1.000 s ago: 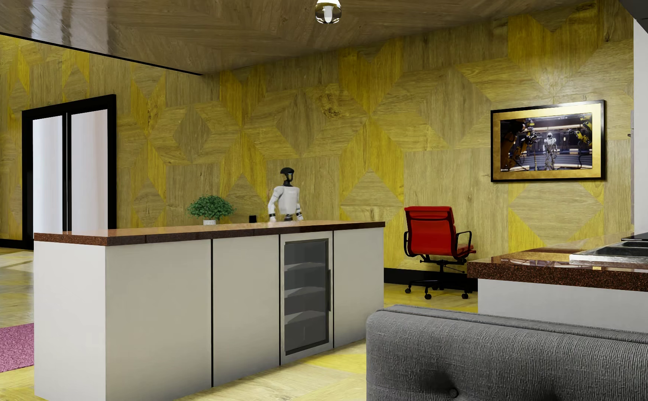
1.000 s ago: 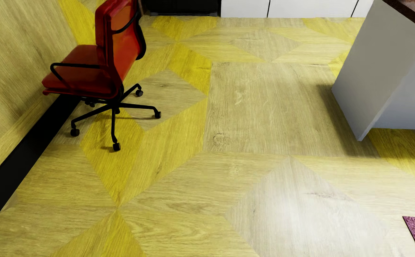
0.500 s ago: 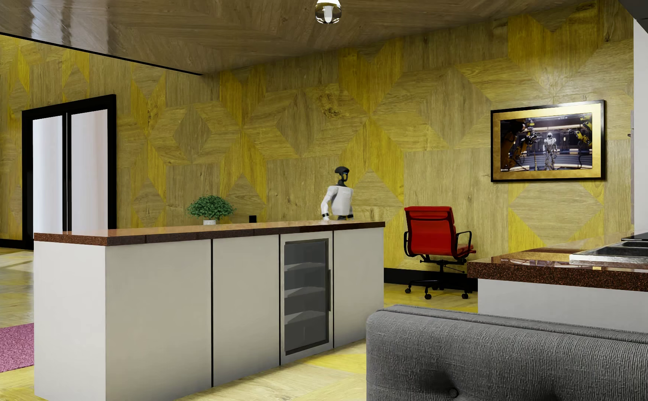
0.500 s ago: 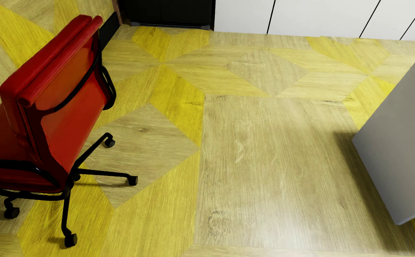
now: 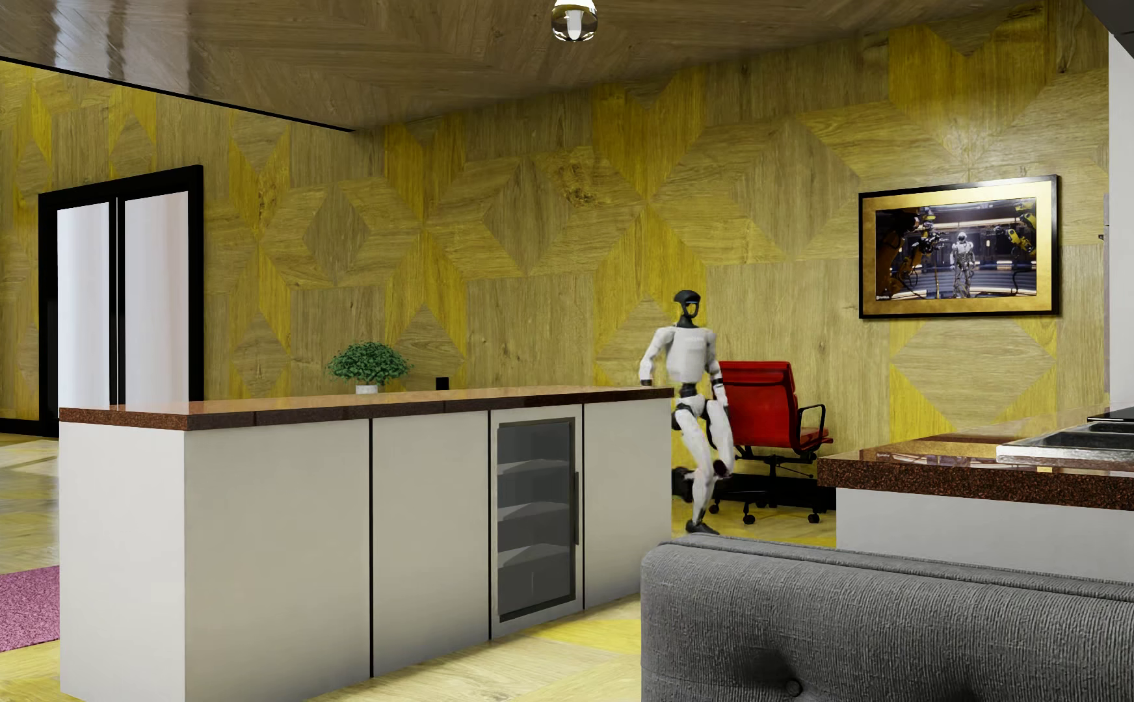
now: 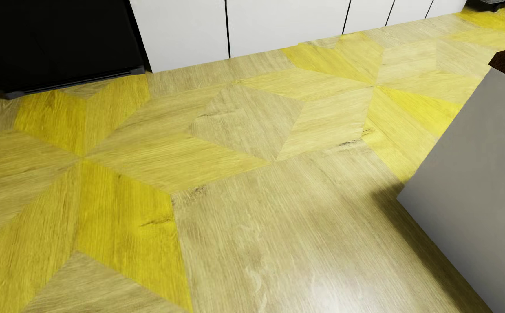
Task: Move towards the counter
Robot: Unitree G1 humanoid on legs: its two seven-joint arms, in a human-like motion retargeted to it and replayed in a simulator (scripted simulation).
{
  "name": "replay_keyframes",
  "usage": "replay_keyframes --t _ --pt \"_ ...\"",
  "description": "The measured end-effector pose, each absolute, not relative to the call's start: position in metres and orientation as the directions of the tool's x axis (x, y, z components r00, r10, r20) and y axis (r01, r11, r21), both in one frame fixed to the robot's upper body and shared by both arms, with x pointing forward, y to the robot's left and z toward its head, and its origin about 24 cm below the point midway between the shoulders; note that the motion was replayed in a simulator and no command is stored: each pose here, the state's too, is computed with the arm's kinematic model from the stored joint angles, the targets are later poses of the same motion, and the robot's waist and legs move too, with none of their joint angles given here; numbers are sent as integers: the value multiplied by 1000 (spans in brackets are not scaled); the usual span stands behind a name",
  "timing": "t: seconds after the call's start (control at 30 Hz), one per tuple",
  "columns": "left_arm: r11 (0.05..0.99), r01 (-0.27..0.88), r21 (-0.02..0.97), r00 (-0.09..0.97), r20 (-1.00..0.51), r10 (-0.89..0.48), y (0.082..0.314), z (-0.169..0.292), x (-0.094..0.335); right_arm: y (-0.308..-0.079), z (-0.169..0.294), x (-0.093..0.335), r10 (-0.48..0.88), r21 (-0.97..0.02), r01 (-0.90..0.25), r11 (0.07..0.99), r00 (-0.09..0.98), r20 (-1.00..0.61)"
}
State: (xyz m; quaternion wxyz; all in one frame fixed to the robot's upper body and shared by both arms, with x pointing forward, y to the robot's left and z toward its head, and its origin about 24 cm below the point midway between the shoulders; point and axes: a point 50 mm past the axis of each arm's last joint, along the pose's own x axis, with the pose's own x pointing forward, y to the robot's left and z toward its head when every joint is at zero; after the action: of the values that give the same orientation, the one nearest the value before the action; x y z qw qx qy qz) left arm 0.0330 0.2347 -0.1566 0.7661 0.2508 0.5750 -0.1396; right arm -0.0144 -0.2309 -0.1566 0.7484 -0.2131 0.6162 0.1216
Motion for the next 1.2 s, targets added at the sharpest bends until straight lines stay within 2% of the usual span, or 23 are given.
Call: replay_keyframes --t 0.07,0.13,0.23,0.3,0.33,0.43,0.57,0.73,0.83,0.9,0.97,1.03,1.13,1.2 --pt "835 525 165 190 -979 74 232 -160 -8 -217 -151 29 -26 -189 -419 888 363 -931" --pt "843 526 114 125 -991 56 224 -160 -36 -207 -140 68 20 -212 -413 886 490 -872" --pt "861 504 73 88 -996 33 212 -160 -53 -207 -113 114 55 -274 -393 878 650 -758" --pt "860 502 90 105 -994 43 216 -160 -47 -208 -110 119 49 -279 -372 885 671 -740" --pt "857 505 104 108 -993 56 221 -160 -44 -209 -116 108 34 -265 -366 892 638 -769" --pt "843 510 170 163 -982 99 237 -160 -15 -213 -145 57 -13 -210 -391 896 449 -893" --pt "813 510 281 388 -919 74 243 -148 63 -229 -156 2 -65 -181 -462 868 256 -965" --pt "815 388 431 695 -717 48 245 -100 176 -261 -150 -41 -178 -215 -416 883 127 -976" --pt "844 338 415 739 -672 34 238 -92 185 -268 -147 -67 -210 -209 -408 889 42 -977" --pt "868 352 350 671 -741 27 228 -112 155 -267 -148 -75 -214 -194 -419 887 0 -977" --pt "854 430 291 565 -825 -3 215 -133 121 -256 -153 -54 -179 -192 -400 896 71 -981" --pt "875 429 223 428 -904 20 213 -152 72 -239 -155 -16 -124 -197 -358 913 216 -968" --pt "855 500 135 203 -978 36 215 -163 -6 -221 -138 59 -42 -231 -337 913 485 -874" --pt "795 604 64 72 -997 26 215 -163 -46 -218 -117 113 -2 -282 -336 899 639 -769"
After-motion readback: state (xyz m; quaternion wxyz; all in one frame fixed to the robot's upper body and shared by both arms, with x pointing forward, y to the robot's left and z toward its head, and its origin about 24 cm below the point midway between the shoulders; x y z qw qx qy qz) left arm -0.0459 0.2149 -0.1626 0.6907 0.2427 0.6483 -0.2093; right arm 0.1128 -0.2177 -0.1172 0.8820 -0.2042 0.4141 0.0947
